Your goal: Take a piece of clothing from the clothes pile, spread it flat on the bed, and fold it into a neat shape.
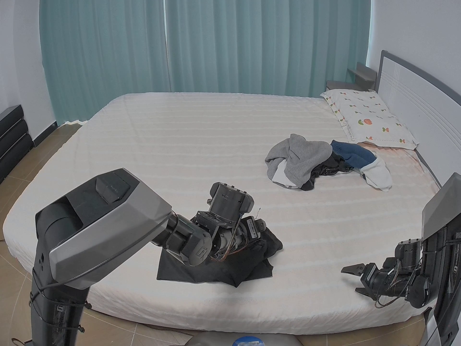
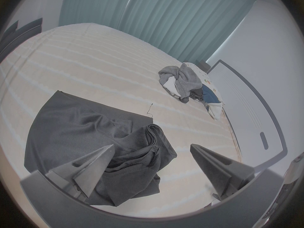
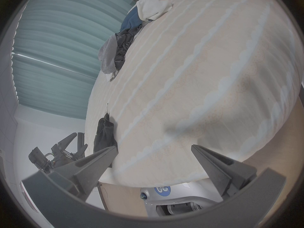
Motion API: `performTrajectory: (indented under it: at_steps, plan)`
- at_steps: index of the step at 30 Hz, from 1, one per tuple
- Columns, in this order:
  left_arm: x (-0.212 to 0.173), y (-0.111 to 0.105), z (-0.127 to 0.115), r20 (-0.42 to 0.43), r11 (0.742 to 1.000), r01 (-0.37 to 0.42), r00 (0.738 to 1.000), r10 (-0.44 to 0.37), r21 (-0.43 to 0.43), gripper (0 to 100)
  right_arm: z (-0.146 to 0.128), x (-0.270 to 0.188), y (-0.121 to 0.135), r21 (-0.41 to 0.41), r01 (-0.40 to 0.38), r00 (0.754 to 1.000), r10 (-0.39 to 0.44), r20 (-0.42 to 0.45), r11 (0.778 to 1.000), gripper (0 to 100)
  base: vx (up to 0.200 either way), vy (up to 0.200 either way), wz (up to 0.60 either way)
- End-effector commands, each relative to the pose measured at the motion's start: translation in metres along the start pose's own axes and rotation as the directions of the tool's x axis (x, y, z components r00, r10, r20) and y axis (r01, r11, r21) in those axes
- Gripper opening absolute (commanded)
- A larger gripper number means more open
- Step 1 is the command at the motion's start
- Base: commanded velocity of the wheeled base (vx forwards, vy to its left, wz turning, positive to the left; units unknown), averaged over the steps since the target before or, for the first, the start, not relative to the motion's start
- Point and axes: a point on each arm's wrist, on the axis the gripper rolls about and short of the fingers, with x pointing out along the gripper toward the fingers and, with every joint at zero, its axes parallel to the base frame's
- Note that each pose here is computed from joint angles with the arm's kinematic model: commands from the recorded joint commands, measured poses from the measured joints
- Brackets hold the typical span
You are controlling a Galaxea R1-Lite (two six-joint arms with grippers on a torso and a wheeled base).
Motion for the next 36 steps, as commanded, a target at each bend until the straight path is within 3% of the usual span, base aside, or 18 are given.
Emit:
performTrajectory:
  at_steps: [1, 5, 11, 14, 16, 21, 22, 24, 25, 26, 30, 32, 33, 36]
  plan:
    - [-0.001, 0.002, 0.003, 0.015, 0.999, -0.011, 1.0, 0.012, -0.04, 100, 0.0, 0.001, 0.001, -0.009, -0.01, 1.0, 0.011, 0.006, 1.0, 100, 0.0, 0.0, 0.0]
    - [-0.009, 0.013, 0.015, 0.033, 0.994, -0.032, 0.999, 0.036, -0.104, 100, 0.0, 0.001, 0.001, -0.008, -0.01, 1.0, 0.011, 0.006, 1.0, 100, 0.0, 0.0, 0.0]
    - [-0.035, 0.049, 0.028, 0.03, 0.979, -0.103, 0.994, 0.109, -0.174, 100, 0.0, 0.001, 0.001, -0.008, -0.01, 1.0, 0.011, 0.006, 1.0, 100, 0.0, 0.0, 0.0]
    - [-0.043, 0.057, 0.033, 0.046, 0.963, -0.1, 0.992, 0.115, -0.251, 100, 0.001, 0.0, 0.002, -0.007, -0.011, 1.0, 0.011, 0.008, 1.0, 100, 0.0, 0.0, 0.0]
    - [-0.049, 0.066, 0.037, 0.061, 0.936, -0.091, 0.991, 0.118, -0.339, 100, 0.0, 0.0, 0.002, -0.008, -0.012, 1.0, 0.012, 0.007, 1.0, 100, 0.0, 0.0, 0.0]
    - [-0.054, 0.094, 0.043, 0.022, 0.877, -0.106, 0.991, 0.132, -0.469, 100, 0.001, 0.004, 0.002, -0.021, -0.005, 1.0, 0.005, 0.018, 1.0, 100, 0.0, 0.0, 0.0]
    - [-0.054, 0.094, 0.043, 0.022, 0.877, -0.106, 0.991, 0.132, -0.469, 100, 0.001, 0.004, 0.002, -0.021, -0.005, 1.0, 0.005, 0.018, 1.0, 100, 0.0, 0.0, 0.0]
    - [-0.056, 0.111, 0.042, -0.02, 0.826, -0.116, 0.992, 0.126, -0.552, 100, 0.004, 0.009, 0.005, -0.043, -0.005, 0.999, 0.007, 0.05, 0.999, 100, 0.0, 0.2, 0.0]
    - [-0.057, 0.113, 0.042, -0.023, 0.821, -0.117, 0.992, 0.126, -0.558, 100, 0.005, 0.009, 0.005, -0.047, -0.006, 0.998, 0.008, 0.055, 0.999, 100, 0.0, 0.2, 0.0]
    - [-0.058, 0.125, 0.044, -0.043, 0.805, -0.117, 0.993, 0.113, -0.582, 100, 0.005, 0.011, 0.013, -0.071, -0.02, 0.997, 0.025, 0.076, 0.997, 100, 0.0, 0.2, 0.0]
    - [-0.062, 0.142, 0.047, -0.034, 0.788, -0.093, 0.995, 0.091, -0.609, 100, -0.001, 0.019, 0.036, -0.155, -0.041, 0.99, 0.061, 0.126, 0.987, 100, 0.0, 0.2, 0.0]
    - [-0.062, 0.142, 0.047, -0.033, 0.788, -0.091, 0.995, 0.089, -0.609, 100, -0.001, 0.02, 0.036, -0.157, -0.041, 0.99, 0.061, 0.127, 0.987, 100, 0.0, 0.2, 0.0]
    - [-0.061, 0.146, 0.047, -0.017, 0.788, -0.079, 0.996, 0.086, -0.611, 100, -0.005, 0.031, 0.054, -0.222, -0.071, 0.983, 0.107, 0.152, 0.973, 100, 0.0, 0.2, 0.0]
    - [-0.059, 0.148, 0.043, -0.017, 0.788, -0.079, 0.996, 0.086, -0.611, 100, -0.004, 0.039, 0.073, -0.264, -0.095, 0.979, 0.138, 0.151, 0.96, 100, 0.0, 0.133, 0.0]
